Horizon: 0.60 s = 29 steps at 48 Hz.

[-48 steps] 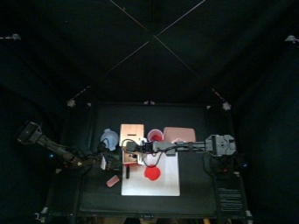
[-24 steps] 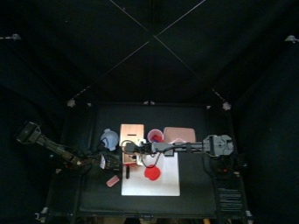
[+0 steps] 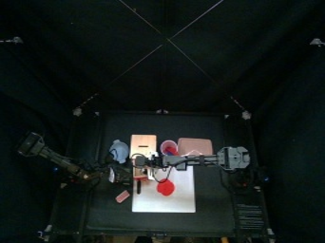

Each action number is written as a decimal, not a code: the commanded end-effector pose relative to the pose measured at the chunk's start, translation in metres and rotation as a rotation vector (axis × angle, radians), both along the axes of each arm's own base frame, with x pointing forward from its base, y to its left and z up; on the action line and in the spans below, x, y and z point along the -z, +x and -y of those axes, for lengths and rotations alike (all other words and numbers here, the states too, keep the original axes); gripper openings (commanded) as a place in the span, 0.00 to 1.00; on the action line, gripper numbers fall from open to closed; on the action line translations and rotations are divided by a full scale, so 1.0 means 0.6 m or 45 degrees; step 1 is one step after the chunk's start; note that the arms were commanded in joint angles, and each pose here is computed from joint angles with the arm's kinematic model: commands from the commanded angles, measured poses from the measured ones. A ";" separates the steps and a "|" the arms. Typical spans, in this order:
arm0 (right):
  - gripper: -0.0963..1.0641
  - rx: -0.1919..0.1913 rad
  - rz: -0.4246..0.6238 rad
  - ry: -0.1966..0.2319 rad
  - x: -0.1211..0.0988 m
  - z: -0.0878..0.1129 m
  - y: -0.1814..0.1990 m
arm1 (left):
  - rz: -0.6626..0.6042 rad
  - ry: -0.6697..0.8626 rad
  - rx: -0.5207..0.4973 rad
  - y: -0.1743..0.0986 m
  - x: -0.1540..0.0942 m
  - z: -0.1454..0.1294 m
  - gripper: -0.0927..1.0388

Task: Get the cutter from the drawer then cut the dough then place the extra dough in the bowl
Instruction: Place the cutter on the board

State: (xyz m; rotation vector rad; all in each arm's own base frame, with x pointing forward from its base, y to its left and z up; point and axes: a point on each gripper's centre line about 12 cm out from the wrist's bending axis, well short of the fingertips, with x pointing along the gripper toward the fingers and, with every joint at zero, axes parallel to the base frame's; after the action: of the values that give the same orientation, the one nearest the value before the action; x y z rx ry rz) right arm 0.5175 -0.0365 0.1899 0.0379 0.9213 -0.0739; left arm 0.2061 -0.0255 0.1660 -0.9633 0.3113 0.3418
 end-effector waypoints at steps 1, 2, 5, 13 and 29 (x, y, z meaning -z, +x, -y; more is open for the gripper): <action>0.79 0.004 0.046 -0.011 -0.022 0.005 0.007 | 0.017 0.005 -0.004 0.005 -0.007 0.000 0.77; 0.79 0.004 0.046 -0.013 -0.021 0.006 0.008 | 0.017 0.005 -0.006 0.005 -0.007 -0.001 0.77; 0.79 0.003 0.038 -0.013 -0.015 0.006 0.009 | 0.018 0.005 -0.010 0.005 -0.007 -0.002 0.77; 0.78 -0.002 0.018 -0.023 -0.004 0.007 0.010 | 0.018 0.005 -0.014 0.005 -0.007 -0.003 0.77; 0.60 -0.011 0.022 -0.052 -0.004 0.009 0.012 | 0.018 0.006 -0.027 0.006 -0.007 -0.006 0.77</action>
State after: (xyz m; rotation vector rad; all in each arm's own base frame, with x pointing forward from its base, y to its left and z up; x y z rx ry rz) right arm 0.5194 -0.0393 0.1693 -0.0038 0.9624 -0.0778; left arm 0.2065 -0.0221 0.1664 -0.9660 0.3020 0.3555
